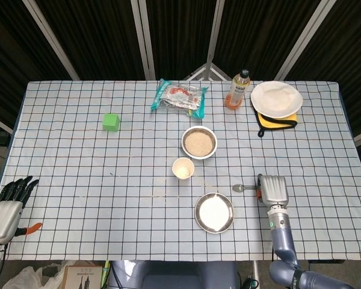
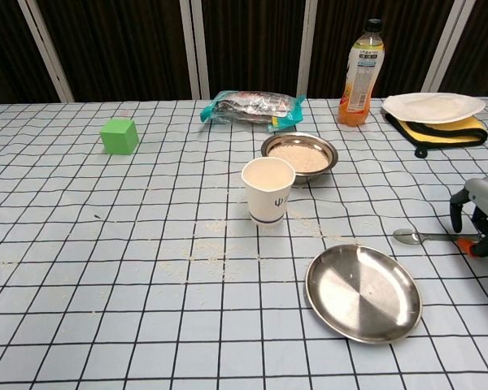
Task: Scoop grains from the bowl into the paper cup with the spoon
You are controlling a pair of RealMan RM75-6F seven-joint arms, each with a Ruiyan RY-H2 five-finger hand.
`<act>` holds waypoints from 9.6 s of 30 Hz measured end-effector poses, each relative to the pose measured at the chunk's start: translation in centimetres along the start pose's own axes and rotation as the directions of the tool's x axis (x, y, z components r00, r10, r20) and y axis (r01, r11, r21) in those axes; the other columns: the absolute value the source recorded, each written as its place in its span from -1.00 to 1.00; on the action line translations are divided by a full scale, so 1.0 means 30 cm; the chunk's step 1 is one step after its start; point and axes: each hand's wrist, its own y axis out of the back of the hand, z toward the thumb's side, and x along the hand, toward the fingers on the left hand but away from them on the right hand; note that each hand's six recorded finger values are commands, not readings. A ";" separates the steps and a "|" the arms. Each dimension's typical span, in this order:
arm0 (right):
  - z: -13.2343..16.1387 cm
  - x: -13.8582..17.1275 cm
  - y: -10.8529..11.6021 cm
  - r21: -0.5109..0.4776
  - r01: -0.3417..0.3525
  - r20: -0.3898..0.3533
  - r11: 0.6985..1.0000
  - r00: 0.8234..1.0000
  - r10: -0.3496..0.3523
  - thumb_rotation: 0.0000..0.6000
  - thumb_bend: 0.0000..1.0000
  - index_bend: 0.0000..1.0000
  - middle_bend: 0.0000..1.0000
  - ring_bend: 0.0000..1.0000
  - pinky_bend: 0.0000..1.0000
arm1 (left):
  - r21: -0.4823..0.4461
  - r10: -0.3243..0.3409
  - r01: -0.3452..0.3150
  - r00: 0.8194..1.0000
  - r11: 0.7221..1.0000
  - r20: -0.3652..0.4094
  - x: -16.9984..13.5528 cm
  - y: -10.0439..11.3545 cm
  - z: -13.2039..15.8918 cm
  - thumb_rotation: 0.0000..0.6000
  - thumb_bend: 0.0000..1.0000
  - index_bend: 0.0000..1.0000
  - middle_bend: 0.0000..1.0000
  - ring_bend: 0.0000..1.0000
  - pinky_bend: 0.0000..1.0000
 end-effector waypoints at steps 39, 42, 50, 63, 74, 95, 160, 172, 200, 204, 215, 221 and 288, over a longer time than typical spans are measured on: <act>-0.023 -0.003 0.210 0.058 0.132 -0.007 0.990 0.991 -0.132 1.00 0.14 0.27 0.75 0.96 1.00 | 0.000 -0.013 0.013 1.000 1.000 -0.002 0.001 -0.002 0.000 1.00 -1.00 -1.00 -1.00 -1.00 -1.00; -0.020 -0.020 0.287 0.081 0.168 0.001 0.982 0.986 -0.169 1.00 0.15 0.27 0.75 0.96 1.00 | 0.001 -0.013 0.013 1.000 1.000 -0.001 0.001 0.000 -0.001 1.00 -1.00 -1.00 -1.00 -1.00 -1.00; 0.054 -0.096 0.461 0.165 0.249 -0.007 0.954 0.968 -0.252 1.00 0.17 0.28 0.75 0.96 1.00 | -0.019 -0.030 0.030 1.000 0.999 0.000 0.005 -0.002 -0.003 1.00 -1.00 -1.00 -1.00 -1.00 -1.00; 0.291 -0.246 0.485 0.443 0.328 -0.077 0.834 0.941 -0.329 1.00 0.17 0.29 0.75 0.96 1.00 | -0.042 -0.052 0.054 0.998 0.998 0.027 0.021 0.002 0.010 1.00 -1.00 -1.00 -1.00 -1.00 -1.00; 0.380 -0.319 0.396 0.607 0.352 -0.115 0.712 0.926 -0.359 1.00 0.19 0.31 0.75 0.96 1.00 | -0.063 -0.071 0.073 0.997 0.995 0.027 0.025 0.001 0.010 1.00 -1.00 -1.00 -1.00 -1.00 -1.00; 0.545 -0.334 0.362 0.713 0.476 -0.263 0.516 0.862 -0.432 1.00 0.21 0.32 0.75 0.96 1.00 | -0.085 -0.084 0.086 0.996 0.993 0.026 0.030 0.002 0.014 1.00 -1.00 -1.00 -1.00 -1.00 -1.00; 0.532 -0.306 0.331 0.293 0.199 -0.007 0.935 0.978 -0.206 1.00 0.22 0.36 0.75 0.96 1.00 | -0.109 -0.120 0.122 0.993 0.987 0.021 0.028 -0.010 0.018 1.00 -1.00 -1.00 -1.00 -1.00 -1.00; 0.520 -0.289 0.324 0.164 0.063 0.066 0.984 0.995 -0.075 1.00 0.23 0.38 0.75 0.96 1.00 | -0.107 -0.122 0.124 0.992 0.986 0.020 0.028 -0.011 0.018 1.00 -1.00 -1.00 -1.00 -1.00 -1.00; 0.483 -0.282 0.338 0.103 -0.072 0.159 0.992 0.986 0.055 1.00 0.23 0.40 0.75 0.96 1.00 | -0.103 -0.119 0.120 0.993 0.987 0.020 0.029 -0.010 0.019 1.00 -1.00 -1.00 -1.00 -1.00 -1.00; 0.484 -0.289 0.339 0.106 -0.072 0.159 0.992 0.986 0.055 1.00 0.23 0.42 0.75 0.96 1.00 | -0.104 -0.120 0.122 0.993 0.987 0.020 0.030 -0.010 0.018 1.00 -1.00 -1.00 -1.00 -1.00 -1.00; 0.488 -0.287 0.381 0.074 -0.059 0.159 0.995 0.986 0.047 1.00 0.23 0.42 0.75 0.96 1.00 | -0.106 -0.120 0.122 0.993 0.987 0.020 0.032 -0.009 0.019 1.00 -1.00 -1.00 -1.00 -1.00 -1.00; 0.498 -0.267 0.428 0.061 -0.042 0.153 0.997 0.988 0.032 1.00 0.23 0.42 0.75 0.96 1.00 | -0.107 -0.121 0.122 0.992 0.987 0.020 0.031 -0.009 0.019 1.00 -1.00 -1.00 -1.00 -1.00 -1.00; 0.729 0.021 0.378 0.440 0.309 -0.148 0.843 0.951 -0.272 1.00 0.25 0.43 0.75 0.96 1.00 | -0.143 -0.138 0.142 0.990 0.980 0.035 0.013 -0.001 0.019 1.00 -1.00 -1.00 -1.00 -1.00 -1.00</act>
